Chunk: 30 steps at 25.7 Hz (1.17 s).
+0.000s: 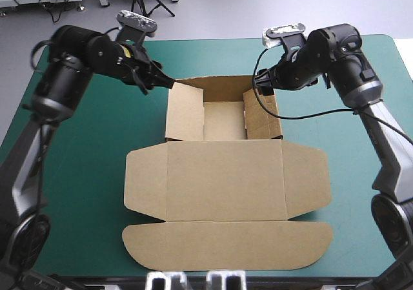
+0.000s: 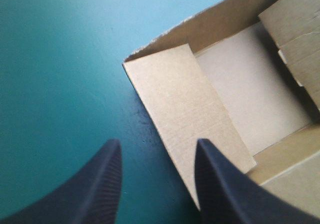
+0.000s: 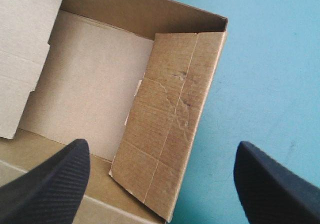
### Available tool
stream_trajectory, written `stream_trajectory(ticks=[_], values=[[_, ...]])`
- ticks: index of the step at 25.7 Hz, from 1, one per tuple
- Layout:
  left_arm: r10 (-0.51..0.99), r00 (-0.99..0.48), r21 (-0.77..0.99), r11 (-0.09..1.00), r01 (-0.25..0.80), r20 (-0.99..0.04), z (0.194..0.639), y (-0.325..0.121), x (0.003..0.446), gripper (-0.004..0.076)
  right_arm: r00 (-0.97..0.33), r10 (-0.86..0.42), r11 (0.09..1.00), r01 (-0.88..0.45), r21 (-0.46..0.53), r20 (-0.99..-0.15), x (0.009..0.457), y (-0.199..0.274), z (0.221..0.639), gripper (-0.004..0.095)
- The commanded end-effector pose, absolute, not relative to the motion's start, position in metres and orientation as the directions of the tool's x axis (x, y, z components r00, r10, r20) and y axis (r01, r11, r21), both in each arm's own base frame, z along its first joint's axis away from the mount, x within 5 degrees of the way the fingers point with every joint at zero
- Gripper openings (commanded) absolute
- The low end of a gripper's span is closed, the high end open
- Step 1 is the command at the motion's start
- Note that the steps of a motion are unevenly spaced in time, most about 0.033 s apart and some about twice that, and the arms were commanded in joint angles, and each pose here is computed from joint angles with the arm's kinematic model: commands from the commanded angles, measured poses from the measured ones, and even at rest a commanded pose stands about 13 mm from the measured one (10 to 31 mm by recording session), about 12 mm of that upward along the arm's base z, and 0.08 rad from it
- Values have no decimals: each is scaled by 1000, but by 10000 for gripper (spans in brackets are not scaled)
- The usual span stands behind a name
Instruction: Fold the box
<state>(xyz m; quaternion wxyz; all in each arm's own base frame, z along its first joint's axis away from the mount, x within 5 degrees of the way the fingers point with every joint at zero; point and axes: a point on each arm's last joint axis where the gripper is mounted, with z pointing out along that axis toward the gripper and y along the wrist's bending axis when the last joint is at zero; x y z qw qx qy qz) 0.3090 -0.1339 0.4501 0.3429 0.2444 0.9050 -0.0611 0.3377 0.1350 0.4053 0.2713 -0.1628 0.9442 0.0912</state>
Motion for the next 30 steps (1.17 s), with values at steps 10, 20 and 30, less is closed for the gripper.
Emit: stream_trajectory(ticks=[10, 20, 30], values=[[404, -324, 240, 864, 442, -856, 543, -47, 121, -6, -777, -267, 927, -369, 70, -569, 337, 133, 415, 727], [386, -560, 182, 904, 386, -733, 436, -23, 83, -6, -853, -258, 940, -329, 85, -454, 372, 141, 364, 725], [366, -603, 131, 908, 398, -709, 410, -22, 72, -6, -903, -202, 948, -278, 157, -379, 394, 131, 333, 517]])
